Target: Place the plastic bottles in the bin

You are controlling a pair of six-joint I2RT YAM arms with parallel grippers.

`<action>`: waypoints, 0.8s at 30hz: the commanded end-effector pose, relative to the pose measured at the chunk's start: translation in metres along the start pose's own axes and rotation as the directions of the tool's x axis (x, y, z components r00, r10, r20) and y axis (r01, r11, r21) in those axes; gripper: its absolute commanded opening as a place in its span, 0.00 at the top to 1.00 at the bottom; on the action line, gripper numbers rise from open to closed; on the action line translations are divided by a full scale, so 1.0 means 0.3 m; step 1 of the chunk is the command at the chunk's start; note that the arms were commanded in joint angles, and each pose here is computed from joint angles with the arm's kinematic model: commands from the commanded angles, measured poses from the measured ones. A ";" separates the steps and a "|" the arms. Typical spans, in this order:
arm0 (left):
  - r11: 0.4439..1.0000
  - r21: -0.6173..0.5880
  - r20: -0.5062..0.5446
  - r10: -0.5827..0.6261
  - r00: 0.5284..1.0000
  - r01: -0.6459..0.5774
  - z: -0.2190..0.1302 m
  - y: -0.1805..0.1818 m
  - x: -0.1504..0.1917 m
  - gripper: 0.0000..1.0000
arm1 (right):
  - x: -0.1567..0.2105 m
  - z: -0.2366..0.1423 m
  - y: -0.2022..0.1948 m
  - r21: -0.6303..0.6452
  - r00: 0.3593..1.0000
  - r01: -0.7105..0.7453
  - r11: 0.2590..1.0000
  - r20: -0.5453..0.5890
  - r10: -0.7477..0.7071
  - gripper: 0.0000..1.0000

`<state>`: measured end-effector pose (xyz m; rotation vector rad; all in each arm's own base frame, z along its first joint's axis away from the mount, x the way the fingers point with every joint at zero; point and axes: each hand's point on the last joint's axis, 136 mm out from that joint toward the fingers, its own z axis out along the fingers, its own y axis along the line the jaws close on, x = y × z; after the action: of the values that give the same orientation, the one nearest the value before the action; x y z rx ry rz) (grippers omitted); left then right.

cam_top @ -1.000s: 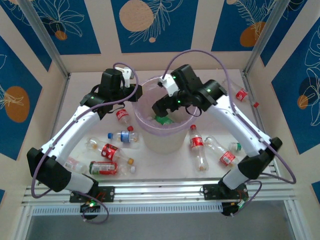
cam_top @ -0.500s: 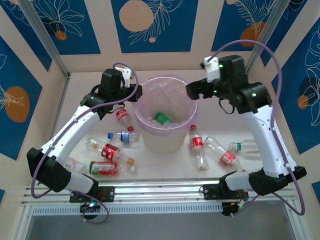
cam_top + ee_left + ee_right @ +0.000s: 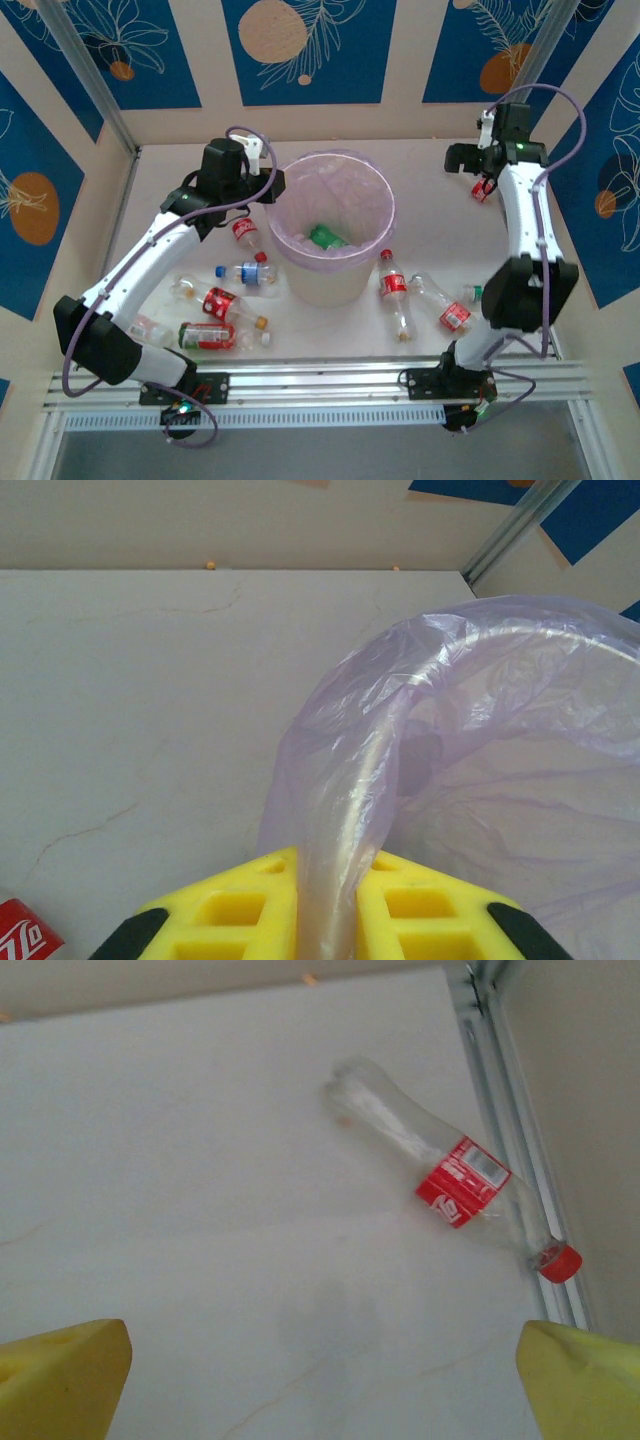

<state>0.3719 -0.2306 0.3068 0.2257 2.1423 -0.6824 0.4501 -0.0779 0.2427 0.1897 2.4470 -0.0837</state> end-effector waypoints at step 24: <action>0.999 -0.043 -0.009 0.000 1.000 -0.001 -0.027 0.009 -0.011 0.81 | 0.028 0.703 -0.292 -0.032 0.968 -0.189 0.981 -0.175 0.181 0.02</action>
<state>0.3698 -0.2280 0.3070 0.2174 2.1624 -0.6707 0.5603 -0.1999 0.0840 0.4656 2.5443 -0.0162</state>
